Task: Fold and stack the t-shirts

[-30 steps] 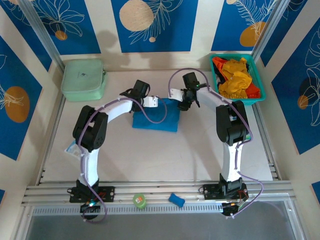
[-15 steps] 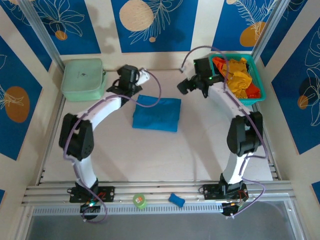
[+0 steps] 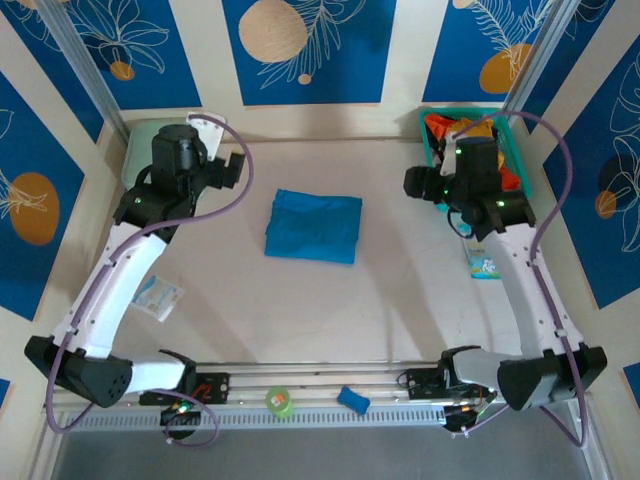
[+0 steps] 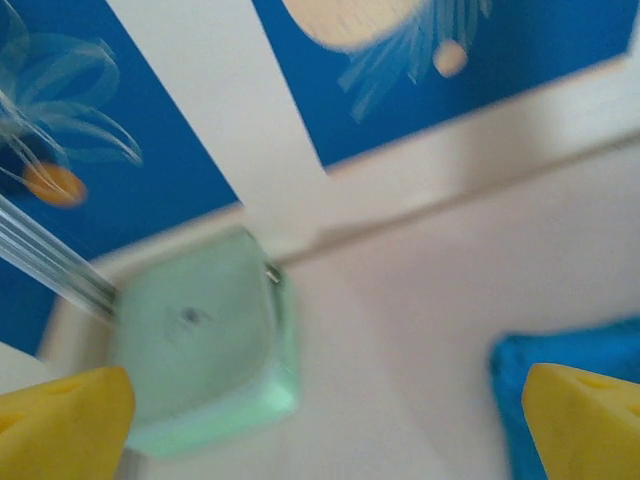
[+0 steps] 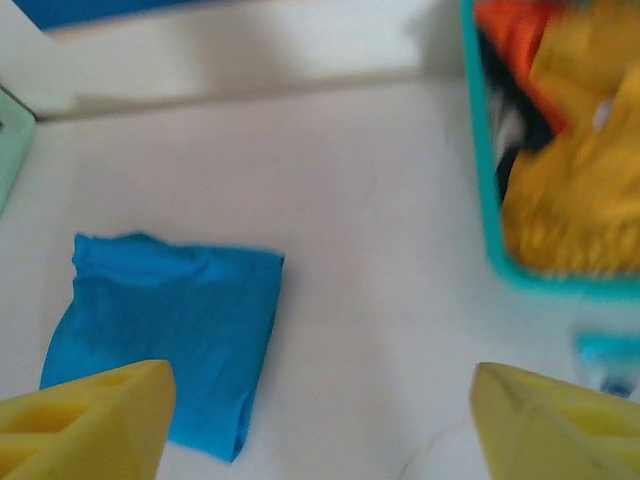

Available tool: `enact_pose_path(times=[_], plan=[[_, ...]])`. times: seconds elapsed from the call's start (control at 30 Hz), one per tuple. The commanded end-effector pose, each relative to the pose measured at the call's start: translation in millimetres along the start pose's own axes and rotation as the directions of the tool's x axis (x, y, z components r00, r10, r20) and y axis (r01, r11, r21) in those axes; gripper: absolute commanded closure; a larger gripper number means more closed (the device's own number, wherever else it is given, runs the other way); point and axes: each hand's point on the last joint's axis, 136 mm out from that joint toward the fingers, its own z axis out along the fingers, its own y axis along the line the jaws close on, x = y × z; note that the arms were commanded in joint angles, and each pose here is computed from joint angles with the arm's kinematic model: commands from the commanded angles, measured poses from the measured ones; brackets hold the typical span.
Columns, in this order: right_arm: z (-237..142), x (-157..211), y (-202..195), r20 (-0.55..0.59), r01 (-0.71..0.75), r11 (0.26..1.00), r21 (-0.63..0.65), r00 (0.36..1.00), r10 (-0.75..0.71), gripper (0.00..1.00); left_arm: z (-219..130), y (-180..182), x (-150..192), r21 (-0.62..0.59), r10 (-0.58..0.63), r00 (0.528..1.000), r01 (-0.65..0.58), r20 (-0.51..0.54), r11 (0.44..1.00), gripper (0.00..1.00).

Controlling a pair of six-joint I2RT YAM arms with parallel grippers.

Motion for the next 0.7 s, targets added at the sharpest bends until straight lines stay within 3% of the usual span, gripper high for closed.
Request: enact_pose_path(times=[0.0,0.1,0.23,0.5,0.67], plan=[[29,74,6,-0.251,-0.193,0.981,0.016,0.949,0.19,0.23,3,-51,102,0.165,-0.122,0.908,0.202,-0.4,0.965,0.07],[52,104,21,-0.315,-0.22,0.975,-0.006,0.926,0.207,0.18,15,-81,142,0.207,-0.147,0.818,0.308,-0.556,0.929,0.17],[83,128,33,-0.384,-0.219,0.975,0.026,0.899,0.212,0.17,41,-99,174,0.17,-0.177,0.742,0.366,-0.647,0.915,0.19],[153,157,55,-0.491,-0.192,0.977,0.093,0.845,0.213,0.19,101,-119,188,0.132,-0.216,0.709,0.4,-0.671,0.907,0.17],[189,158,66,-0.515,-0.197,0.975,0.103,0.828,0.221,0.32,142,-141,200,0.156,-0.192,0.681,0.414,-0.707,0.897,0.19]])
